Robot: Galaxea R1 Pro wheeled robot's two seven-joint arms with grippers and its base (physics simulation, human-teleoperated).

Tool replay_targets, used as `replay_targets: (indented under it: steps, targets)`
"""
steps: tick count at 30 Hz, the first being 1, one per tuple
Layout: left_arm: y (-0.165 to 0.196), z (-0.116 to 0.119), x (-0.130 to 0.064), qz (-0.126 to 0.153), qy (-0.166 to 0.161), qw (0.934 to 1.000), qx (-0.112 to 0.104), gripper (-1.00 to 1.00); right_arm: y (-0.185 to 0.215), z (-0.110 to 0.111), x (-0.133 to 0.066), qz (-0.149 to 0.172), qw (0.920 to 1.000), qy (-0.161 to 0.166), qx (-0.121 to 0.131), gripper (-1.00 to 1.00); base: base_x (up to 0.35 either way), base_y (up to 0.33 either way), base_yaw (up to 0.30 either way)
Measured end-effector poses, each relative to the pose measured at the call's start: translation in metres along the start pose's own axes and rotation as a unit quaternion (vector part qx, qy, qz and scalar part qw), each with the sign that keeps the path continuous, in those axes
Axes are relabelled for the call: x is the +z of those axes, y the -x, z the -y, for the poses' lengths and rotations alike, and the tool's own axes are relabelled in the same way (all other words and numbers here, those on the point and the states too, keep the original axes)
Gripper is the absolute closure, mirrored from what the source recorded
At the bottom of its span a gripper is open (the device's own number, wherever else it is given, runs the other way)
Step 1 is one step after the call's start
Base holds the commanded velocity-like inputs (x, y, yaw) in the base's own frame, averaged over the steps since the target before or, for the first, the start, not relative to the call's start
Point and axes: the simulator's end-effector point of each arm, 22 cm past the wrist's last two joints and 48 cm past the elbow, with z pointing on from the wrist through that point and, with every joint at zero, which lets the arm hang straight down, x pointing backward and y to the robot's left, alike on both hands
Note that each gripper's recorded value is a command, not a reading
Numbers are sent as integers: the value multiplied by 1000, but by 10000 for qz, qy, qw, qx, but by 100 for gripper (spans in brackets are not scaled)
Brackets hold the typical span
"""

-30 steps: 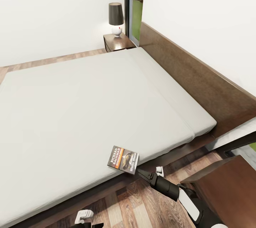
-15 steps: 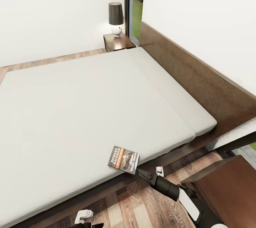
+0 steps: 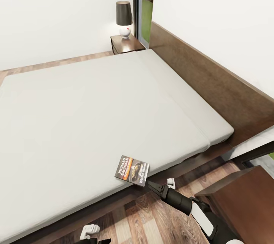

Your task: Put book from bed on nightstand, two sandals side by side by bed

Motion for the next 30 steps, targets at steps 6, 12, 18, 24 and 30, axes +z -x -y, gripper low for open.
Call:
replay_targets:
  steps: [6,12,18,24,30]
  targets:
    - [0,-5,7,1,-2,10000,1,-100,1,9,2,0,10000,0,-1,-100,0,0,0]
    - [1,-11,14,1,-3,10000,1,-100,1,18,3,0,10000,1,-2,-100,0,0,0]
    - [0,-17,22,-3,-3,10000,4,-100,1,27,5,0,10000,3,-2,-100,0,0,0]
    - [0,-22,29,-4,-13,10000,5,-100,1,36,6,0,10000,2,-4,-100,0,0,0]
    - [0,-28,37,-5,-23,10000,3,-100,1,46,8,1,10000,2,-5,-100,0,0,0]
